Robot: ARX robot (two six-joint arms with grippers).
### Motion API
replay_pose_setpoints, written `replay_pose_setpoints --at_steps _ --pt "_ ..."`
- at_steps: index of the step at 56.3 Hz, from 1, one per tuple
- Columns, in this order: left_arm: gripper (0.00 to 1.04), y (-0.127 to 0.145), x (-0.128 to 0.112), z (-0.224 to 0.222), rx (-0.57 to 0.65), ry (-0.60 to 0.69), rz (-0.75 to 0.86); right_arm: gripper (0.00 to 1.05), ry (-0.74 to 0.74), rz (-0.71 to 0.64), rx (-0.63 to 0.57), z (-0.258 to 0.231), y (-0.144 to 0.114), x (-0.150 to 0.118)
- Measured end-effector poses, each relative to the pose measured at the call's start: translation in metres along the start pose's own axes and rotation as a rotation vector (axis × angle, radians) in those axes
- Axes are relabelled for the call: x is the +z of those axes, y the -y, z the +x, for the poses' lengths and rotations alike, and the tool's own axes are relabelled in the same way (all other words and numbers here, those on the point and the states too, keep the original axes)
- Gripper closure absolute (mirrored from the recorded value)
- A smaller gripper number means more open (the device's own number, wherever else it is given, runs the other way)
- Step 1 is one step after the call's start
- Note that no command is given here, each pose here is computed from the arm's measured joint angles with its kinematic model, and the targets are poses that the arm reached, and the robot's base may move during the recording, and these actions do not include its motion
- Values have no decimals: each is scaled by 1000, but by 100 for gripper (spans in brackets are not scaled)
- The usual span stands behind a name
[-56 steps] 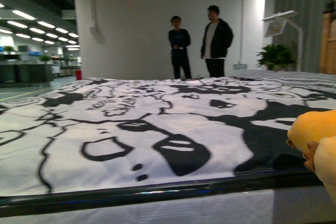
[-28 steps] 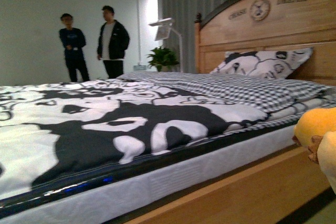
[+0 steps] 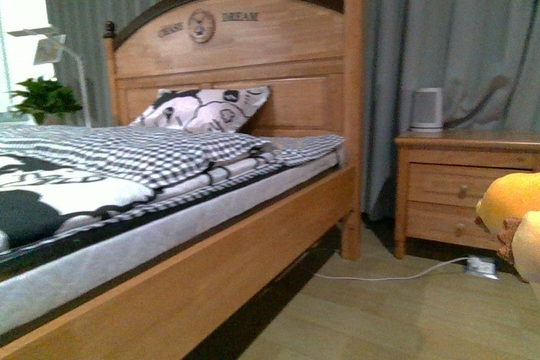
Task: Put away toys
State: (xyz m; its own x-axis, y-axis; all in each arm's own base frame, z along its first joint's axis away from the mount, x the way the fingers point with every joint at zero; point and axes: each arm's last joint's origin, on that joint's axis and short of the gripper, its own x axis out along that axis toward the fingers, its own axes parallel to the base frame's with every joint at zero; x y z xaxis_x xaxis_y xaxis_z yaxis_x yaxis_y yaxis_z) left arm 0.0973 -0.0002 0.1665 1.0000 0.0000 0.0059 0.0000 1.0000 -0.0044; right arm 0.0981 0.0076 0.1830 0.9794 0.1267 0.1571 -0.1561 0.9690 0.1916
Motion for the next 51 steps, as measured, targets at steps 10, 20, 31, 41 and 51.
replay_pose_setpoints --at_steps 10,20,31,41,51 --pt "6 0 0 0 -1 0 0 97 0 0 0 0 0 0" --pt "6 0 0 0 1 0 0 97 0 0 0 0 0 0" --pt "6 0 0 0 -2 0 0 97 1 1 -1 0 0 0" --pt "6 0 0 0 -4 0 0 97 3 3 -6 0 0 0" --pt "6 0 0 0 -4 0 0 97 1 3 3 0 0 0"
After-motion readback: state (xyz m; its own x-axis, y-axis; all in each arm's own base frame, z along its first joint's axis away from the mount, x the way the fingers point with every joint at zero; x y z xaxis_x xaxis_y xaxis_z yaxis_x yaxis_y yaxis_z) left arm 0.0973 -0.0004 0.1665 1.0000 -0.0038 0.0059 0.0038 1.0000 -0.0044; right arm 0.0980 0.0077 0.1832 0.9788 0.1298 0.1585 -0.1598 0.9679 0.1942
